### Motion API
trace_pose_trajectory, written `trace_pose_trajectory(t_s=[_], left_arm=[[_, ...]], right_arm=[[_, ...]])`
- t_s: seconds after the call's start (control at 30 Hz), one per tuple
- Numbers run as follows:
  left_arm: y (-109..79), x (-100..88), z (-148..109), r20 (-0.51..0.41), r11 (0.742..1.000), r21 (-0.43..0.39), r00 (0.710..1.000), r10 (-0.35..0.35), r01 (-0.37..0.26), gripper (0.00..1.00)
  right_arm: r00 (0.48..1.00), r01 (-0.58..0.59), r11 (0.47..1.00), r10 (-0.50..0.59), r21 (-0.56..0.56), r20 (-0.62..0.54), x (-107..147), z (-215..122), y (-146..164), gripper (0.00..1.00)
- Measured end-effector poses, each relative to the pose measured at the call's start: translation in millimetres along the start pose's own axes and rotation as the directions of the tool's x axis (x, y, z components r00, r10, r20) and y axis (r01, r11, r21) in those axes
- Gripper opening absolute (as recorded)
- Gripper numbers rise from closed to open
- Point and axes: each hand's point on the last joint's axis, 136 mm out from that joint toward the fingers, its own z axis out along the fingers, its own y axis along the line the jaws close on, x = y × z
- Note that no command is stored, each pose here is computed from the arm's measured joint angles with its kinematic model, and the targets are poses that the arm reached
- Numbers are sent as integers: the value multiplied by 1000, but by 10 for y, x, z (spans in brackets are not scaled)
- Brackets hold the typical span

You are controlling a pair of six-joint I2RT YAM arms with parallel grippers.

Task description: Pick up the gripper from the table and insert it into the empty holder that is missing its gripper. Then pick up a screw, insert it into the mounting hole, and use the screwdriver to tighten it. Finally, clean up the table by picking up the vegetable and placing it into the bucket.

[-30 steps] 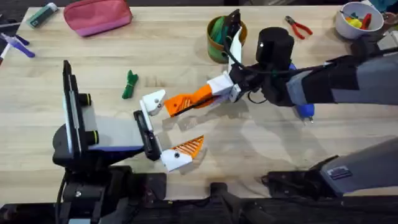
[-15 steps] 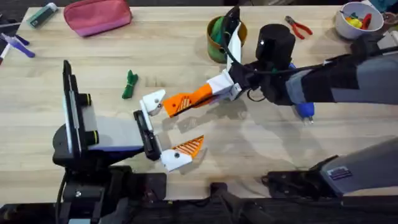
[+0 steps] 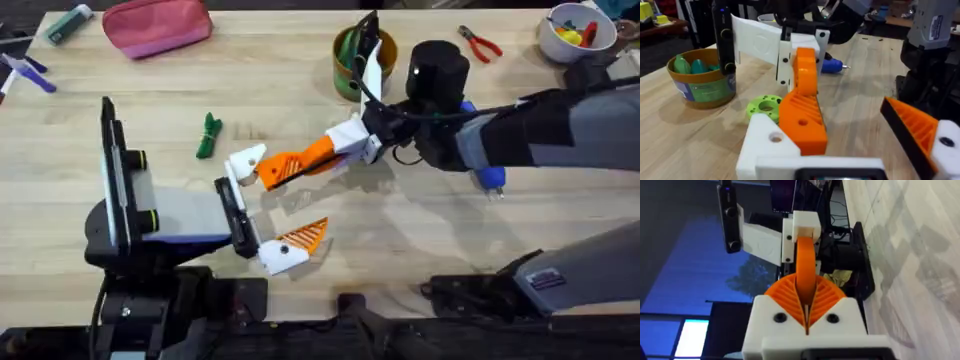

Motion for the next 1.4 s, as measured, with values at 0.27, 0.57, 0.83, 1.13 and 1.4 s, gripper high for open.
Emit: trace_pose_trajectory(t_s=[0.27,0.57,0.83,1.13,1.4], left_arm=[[0,0,0,0,1000,0,1000,4,-4,985],[0,0,0,0,1000,0,1000,3,-3,986],[0,0,0,0,1000,0,1000,3,-3,986],[0,0,0,0,1000,0,1000,3,-3,986],[0,0,0,0,1000,0,1000,3,-3,986]], right_arm=[[1000,-2,1000,2,11,29,-90,2,18,12],[999,-1,1000,0,27,54,-141,77,8,12],[998,3,999,-4,32,60,-149,119,5,11],[998,6,999,-8,38,65,-156,165,1,11],[997,7,999,-9,40,70,-164,175,-2,11]])
